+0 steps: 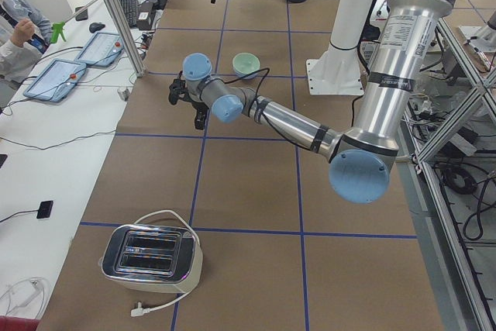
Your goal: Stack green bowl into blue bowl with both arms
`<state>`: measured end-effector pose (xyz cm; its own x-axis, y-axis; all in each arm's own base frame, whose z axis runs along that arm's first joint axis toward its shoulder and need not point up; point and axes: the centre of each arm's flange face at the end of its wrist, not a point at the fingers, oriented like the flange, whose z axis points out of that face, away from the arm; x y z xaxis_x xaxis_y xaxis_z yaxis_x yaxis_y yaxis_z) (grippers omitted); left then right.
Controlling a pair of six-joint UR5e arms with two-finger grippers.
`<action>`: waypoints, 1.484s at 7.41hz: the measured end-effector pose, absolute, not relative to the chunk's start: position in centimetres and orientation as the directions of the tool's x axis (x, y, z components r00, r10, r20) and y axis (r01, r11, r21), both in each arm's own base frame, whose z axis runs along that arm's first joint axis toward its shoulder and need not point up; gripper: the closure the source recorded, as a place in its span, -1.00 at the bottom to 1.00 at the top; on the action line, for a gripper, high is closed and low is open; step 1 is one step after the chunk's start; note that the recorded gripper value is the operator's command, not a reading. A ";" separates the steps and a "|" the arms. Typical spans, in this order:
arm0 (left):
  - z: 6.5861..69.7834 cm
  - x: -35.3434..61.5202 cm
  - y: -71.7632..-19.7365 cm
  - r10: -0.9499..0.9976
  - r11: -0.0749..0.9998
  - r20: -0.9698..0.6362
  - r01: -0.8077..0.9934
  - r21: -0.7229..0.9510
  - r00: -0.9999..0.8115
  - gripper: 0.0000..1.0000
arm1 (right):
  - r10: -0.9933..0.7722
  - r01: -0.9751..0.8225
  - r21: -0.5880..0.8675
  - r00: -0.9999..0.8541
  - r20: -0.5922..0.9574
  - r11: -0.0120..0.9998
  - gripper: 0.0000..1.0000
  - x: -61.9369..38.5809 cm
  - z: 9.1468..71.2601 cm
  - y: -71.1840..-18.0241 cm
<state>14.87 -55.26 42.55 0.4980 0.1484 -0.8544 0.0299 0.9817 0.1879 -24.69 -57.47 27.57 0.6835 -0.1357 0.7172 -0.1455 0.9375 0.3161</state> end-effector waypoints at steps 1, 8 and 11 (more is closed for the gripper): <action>45.6 11.5 -54.5 0.170 0.978 -0.836 0.014 0.208 0.522 -0.99 | -0.072 -0.163 0.268 0.718 0.693 0.949 -1.00 -20.2 30.5 -58.1; 58.6 -4.6 -49.3 0.188 0.981 -0.664 -0.105 0.164 0.724 -1.00 | -0.021 -0.020 0.059 0.789 0.615 0.998 -1.00 -4.7 52.7 -50.9; 60.9 -6.8 -47.2 0.156 0.987 -0.666 -0.084 0.139 0.730 -1.00 | 0.019 -0.023 -0.003 0.759 0.651 1.000 -1.00 2.6 60.0 -47.6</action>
